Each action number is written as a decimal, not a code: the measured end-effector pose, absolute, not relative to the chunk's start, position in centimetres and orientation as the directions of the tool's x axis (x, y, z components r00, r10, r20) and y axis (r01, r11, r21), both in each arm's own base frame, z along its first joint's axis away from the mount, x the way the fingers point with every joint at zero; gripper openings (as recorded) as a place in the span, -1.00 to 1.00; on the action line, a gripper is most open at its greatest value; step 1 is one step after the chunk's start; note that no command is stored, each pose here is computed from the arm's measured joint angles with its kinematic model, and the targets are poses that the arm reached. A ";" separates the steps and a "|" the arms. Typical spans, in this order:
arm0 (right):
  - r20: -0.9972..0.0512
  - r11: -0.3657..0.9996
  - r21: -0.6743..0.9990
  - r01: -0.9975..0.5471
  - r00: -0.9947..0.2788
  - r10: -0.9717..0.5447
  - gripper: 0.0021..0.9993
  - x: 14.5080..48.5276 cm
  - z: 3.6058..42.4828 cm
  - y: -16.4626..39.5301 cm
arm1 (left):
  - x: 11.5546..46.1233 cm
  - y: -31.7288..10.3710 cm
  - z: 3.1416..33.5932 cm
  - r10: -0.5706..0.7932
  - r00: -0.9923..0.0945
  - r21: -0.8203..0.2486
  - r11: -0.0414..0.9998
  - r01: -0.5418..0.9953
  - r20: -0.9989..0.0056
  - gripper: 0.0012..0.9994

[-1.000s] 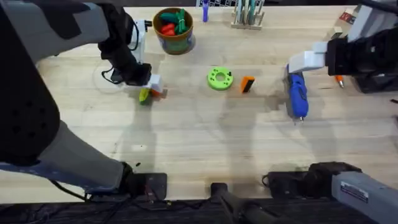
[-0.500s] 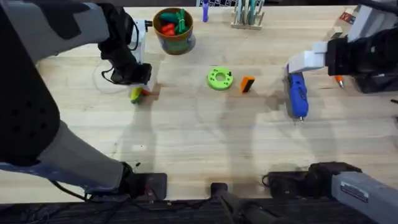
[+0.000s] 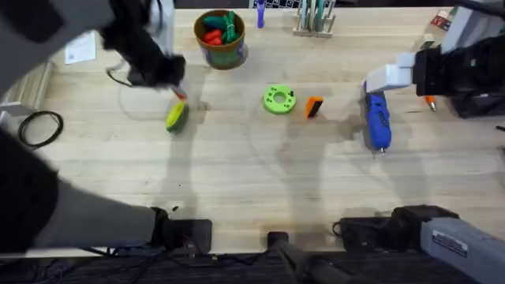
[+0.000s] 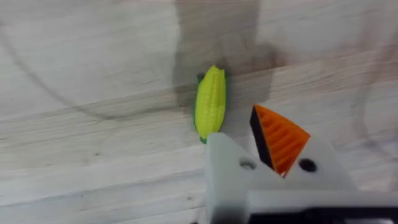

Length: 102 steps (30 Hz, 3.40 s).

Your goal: Pick up the gripper from the table and insert it into the empty holder that is missing its gripper. Then pick up a screw, insert it into the mounting hole, and use the screwdriver to tighten it. Finally, clean up the table by picking up the vegetable and placing it into the bucket.

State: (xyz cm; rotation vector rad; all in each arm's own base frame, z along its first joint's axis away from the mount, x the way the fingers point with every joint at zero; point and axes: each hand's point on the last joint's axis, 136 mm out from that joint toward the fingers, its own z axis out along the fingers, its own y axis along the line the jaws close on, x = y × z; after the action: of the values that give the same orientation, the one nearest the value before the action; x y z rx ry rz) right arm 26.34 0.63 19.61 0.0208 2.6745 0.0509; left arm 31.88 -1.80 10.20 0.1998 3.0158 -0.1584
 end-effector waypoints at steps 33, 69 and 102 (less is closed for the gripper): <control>-0.450 0.999 0.040 0.006 -0.893 0.023 0.99 26.3 19.6 0.6 | 31.1 -1.8 24.7 0.123 -0.852 -0.032 0.986 0.162 -0.509 0.97; -0.450 0.999 0.040 0.006 -0.893 0.023 0.98 26.3 19.6 0.6 | 31.1 -1.8 24.8 0.123 -0.851 -0.032 0.986 0.162 -0.511 0.97; -0.450 0.999 0.040 0.006 -0.893 0.023 0.98 26.3 19.6 0.6 | 30.5 -2.9 25.3 0.124 -0.241 0.077 0.978 0.196 -0.963 0.97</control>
State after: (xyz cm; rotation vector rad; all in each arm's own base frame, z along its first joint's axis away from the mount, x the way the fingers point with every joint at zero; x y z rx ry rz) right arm 26.34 0.63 19.62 0.0207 2.6743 0.0511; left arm 30.46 -2.86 25.25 0.2345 1.8187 -0.0682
